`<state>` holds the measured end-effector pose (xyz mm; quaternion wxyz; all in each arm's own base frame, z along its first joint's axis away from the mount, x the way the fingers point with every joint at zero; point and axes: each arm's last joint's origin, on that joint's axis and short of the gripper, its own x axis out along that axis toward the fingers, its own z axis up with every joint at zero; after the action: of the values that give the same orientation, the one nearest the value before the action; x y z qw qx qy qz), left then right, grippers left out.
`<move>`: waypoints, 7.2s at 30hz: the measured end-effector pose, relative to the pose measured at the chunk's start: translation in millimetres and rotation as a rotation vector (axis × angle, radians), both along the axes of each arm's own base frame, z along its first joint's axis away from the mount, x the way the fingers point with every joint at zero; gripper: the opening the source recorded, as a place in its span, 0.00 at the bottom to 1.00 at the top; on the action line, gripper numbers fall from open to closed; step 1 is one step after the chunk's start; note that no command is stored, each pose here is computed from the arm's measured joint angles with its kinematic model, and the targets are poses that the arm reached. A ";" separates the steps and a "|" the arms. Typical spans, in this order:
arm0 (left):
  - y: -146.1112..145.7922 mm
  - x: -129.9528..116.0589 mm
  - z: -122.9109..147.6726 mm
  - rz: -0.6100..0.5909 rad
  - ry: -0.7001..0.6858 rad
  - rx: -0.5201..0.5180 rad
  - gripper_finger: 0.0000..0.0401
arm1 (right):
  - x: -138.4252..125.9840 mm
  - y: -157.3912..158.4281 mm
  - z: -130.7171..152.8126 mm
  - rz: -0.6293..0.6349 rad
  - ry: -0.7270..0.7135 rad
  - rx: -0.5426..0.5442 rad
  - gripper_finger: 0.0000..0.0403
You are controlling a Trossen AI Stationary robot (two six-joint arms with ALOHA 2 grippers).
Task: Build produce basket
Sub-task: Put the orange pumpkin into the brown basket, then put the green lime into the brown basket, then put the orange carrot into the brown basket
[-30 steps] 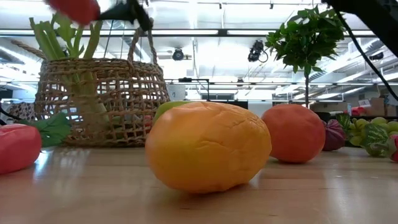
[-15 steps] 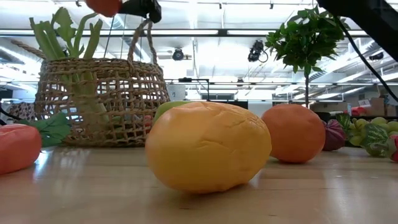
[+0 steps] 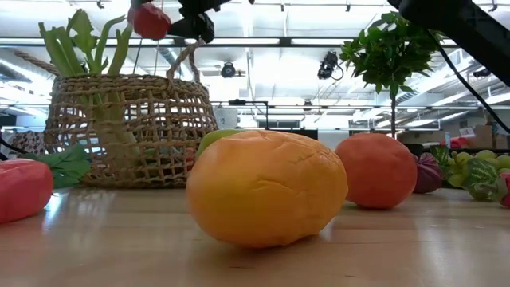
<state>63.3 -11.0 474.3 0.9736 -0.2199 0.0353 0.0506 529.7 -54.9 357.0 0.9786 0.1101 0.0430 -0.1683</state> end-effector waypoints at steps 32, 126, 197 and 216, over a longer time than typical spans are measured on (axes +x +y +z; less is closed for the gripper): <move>-3.4 14.2 0.4 0.072 0.017 0.058 0.43 | -86.8 11.7 40.7 -0.108 0.448 0.239 0.93; -15.8 44.6 -17.7 0.087 0.190 -0.080 0.43 | -144.3 9.0 7.5 -0.260 0.663 0.442 0.67; -11.2 44.8 -1.6 0.242 0.028 -0.021 0.43 | -36.8 -29.8 25.0 0.148 -0.053 0.100 0.69; -11.1 44.6 -1.6 0.242 0.028 -0.020 0.43 | -35.5 -42.8 15.8 0.081 -0.028 0.133 0.94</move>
<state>107.9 -22.1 472.8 0.9575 -0.2313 0.0227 0.1707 494.2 -97.8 372.9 0.9756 0.1756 0.0448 -0.1240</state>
